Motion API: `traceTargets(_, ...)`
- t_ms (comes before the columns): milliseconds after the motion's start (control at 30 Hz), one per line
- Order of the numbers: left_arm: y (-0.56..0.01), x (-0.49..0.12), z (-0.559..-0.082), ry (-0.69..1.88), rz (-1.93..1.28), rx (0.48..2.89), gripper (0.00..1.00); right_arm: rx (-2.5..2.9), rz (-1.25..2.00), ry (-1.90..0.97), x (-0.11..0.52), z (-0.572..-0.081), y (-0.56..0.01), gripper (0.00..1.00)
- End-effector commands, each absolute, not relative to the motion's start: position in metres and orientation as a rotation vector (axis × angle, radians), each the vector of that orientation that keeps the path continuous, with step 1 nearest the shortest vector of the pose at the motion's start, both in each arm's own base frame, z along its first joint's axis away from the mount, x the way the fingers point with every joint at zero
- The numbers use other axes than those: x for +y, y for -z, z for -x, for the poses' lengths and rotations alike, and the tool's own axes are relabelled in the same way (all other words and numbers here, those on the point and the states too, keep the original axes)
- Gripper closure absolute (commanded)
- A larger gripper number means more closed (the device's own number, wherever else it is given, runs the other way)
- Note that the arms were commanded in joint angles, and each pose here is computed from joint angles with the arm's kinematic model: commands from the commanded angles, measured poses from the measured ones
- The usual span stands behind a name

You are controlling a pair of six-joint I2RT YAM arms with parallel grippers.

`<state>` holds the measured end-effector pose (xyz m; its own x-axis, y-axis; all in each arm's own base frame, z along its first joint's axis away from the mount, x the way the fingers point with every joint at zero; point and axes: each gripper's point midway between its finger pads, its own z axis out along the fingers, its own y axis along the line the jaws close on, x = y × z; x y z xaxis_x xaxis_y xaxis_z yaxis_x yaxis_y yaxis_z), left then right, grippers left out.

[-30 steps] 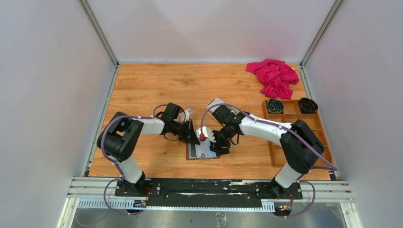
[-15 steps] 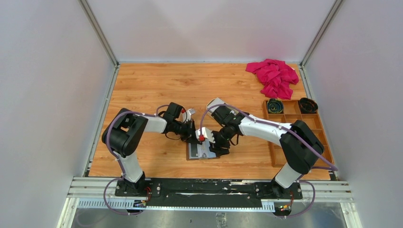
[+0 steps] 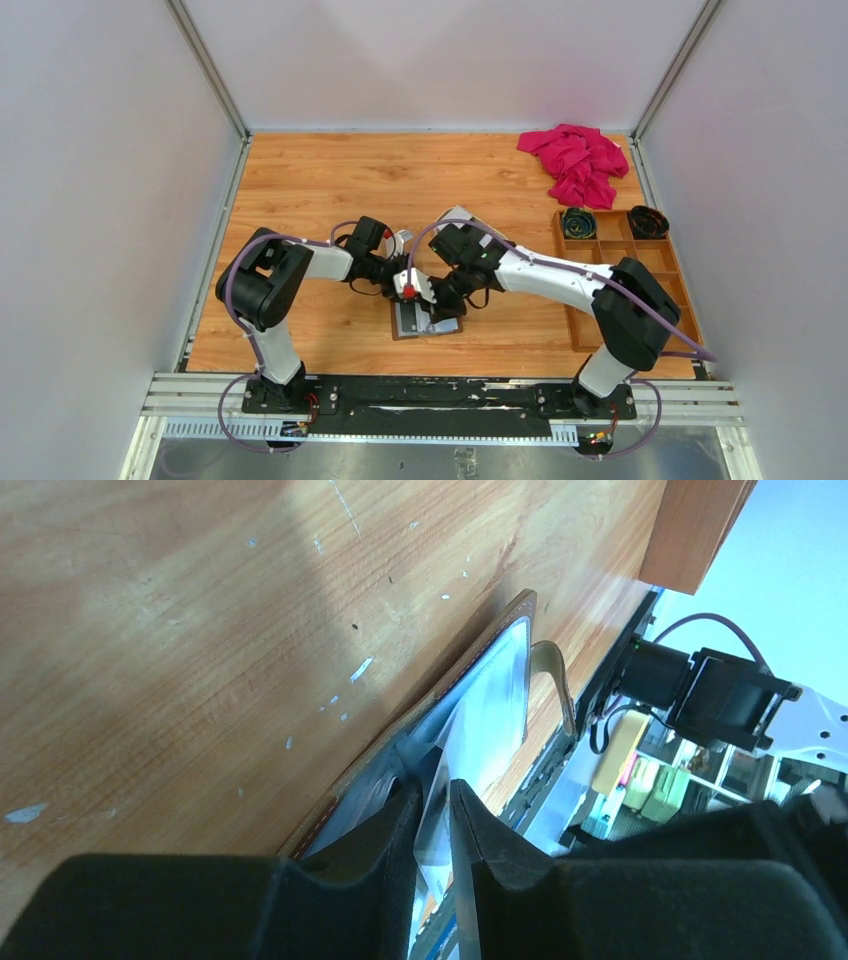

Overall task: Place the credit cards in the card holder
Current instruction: Insert the credit card into the card holder.

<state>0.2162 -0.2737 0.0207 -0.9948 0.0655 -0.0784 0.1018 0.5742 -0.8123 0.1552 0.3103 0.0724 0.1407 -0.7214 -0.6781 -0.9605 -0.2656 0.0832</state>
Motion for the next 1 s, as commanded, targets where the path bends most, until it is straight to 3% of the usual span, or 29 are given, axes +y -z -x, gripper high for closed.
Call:
traceTargets(0, 0.019, -0.251, -0.198, 1.213, -0.086, 2.916, 0.74, 1.499, 2.046, -0.821, 0.353, -0.159, -0.083, 0.96)
traceTargets(333, 0.021, -0.251, -0.198, 1.212, -0.094, 2.919, 0.71, 1.531, 2.067, -0.57, 0.381, -0.176, -0.049, 1.0)
traceTargets(967, 0.023, -0.247, -0.198, 1.202, -0.101, 2.929, 0.62, 1.637, 2.138, -0.241, 0.32, -0.191, -0.026, 1.0)
